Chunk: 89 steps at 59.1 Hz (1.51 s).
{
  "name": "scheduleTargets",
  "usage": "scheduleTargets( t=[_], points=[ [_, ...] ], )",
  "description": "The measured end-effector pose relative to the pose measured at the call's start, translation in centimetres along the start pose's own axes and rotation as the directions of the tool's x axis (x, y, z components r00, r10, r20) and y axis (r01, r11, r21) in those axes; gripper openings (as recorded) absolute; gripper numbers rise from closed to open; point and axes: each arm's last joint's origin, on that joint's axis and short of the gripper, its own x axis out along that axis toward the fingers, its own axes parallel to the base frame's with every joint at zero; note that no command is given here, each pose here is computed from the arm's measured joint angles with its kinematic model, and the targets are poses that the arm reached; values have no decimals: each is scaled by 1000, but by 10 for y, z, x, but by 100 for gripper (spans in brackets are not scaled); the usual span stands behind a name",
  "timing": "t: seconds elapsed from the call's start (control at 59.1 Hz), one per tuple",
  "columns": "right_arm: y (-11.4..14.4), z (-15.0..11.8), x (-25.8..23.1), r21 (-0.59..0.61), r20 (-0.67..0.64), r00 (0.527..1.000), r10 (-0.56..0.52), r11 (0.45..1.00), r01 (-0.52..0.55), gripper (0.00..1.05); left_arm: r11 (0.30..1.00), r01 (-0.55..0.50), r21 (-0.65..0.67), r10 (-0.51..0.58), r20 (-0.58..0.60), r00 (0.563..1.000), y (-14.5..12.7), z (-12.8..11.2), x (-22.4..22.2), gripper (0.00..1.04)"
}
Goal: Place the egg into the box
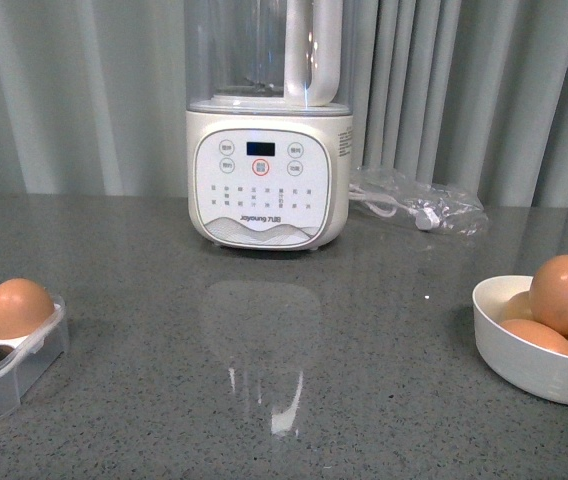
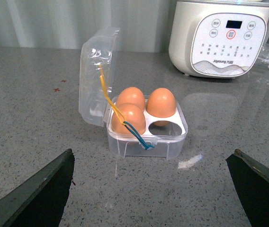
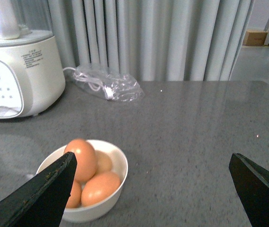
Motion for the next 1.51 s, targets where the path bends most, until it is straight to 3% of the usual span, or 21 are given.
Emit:
scheduleTargets(
  t=[0.203,0.524,0.846,1.506],
  points=[
    [-3,19,56,-8,-29,996,81,997,-82,98,1000,0,0,0,0,1000,0,0,0,98],
    [8,21,116,50,-191,957,218,976,-212,98,1000,0,0,0,0,1000,0,0,0,98],
    [17,5,130,55,-302,911,280,959,-277,98,1000,0,0,0,0,1000,0,0,0,98],
    [28,-26,145,89,-358,856,375,926,-368,98,1000,0,0,0,0,1000,0,0,0,98]
  ],
)
